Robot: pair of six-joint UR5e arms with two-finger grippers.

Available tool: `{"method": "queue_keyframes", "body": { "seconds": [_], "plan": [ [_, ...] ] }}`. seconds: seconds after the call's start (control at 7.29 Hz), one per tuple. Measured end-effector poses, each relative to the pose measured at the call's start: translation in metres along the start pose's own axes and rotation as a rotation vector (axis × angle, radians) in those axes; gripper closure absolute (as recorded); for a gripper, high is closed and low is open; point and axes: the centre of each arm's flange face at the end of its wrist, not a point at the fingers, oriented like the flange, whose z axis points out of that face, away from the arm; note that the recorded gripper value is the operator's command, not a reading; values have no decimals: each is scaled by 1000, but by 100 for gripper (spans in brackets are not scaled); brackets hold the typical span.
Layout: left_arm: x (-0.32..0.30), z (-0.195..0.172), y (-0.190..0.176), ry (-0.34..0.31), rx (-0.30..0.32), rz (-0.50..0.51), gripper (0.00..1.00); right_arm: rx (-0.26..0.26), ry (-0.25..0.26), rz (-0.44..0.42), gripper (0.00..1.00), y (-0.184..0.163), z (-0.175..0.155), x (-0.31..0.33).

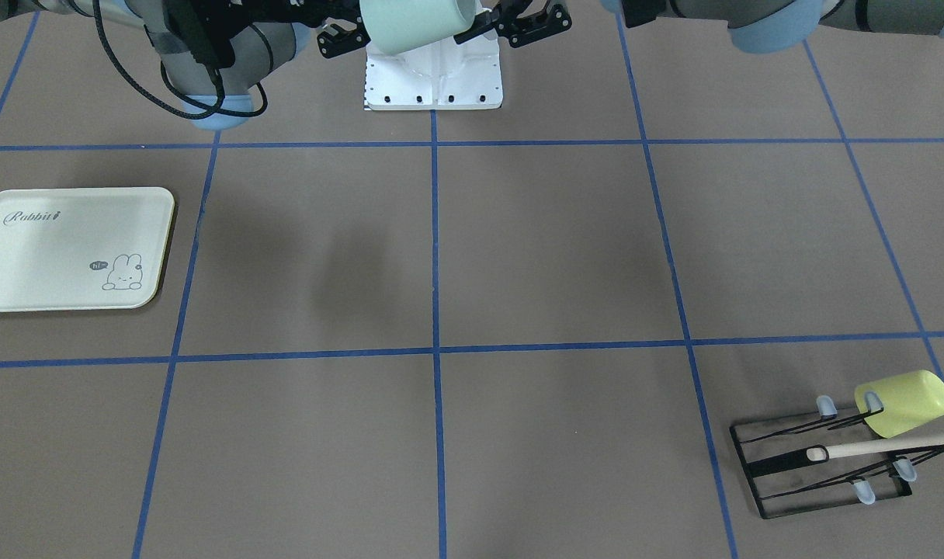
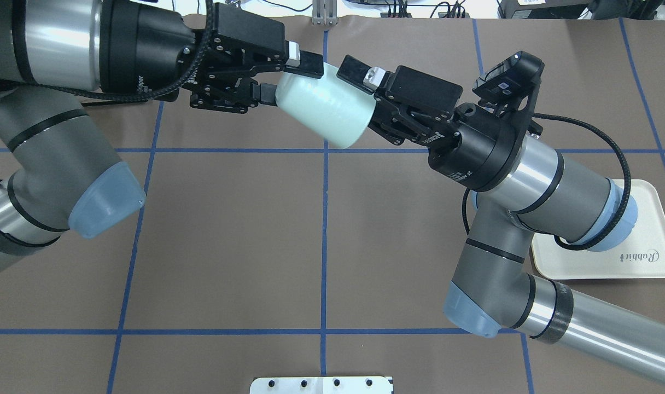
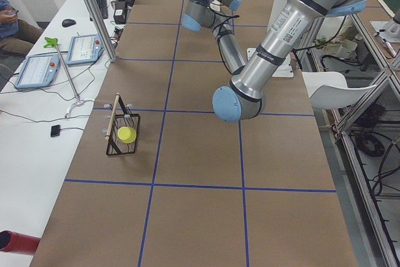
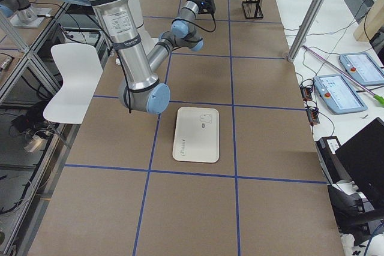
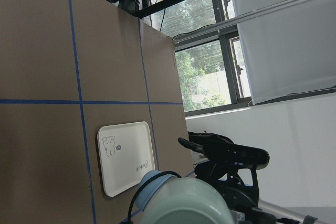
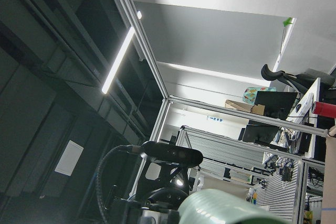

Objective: Left arm grabs green cup and hands to right arm on tray

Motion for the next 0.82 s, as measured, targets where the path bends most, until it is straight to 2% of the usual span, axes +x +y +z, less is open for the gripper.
{"method": "queue_keyframes", "body": {
  "seconds": [0.55,0.82],
  "plan": [
    [-3,1,-4,-13,7,29,0,-1,-6,89,100,0,-3,-4],
    [-3,-3,-9,-16,18,29,0,7,22,92,100,-6,-12,1]
  ]
}}
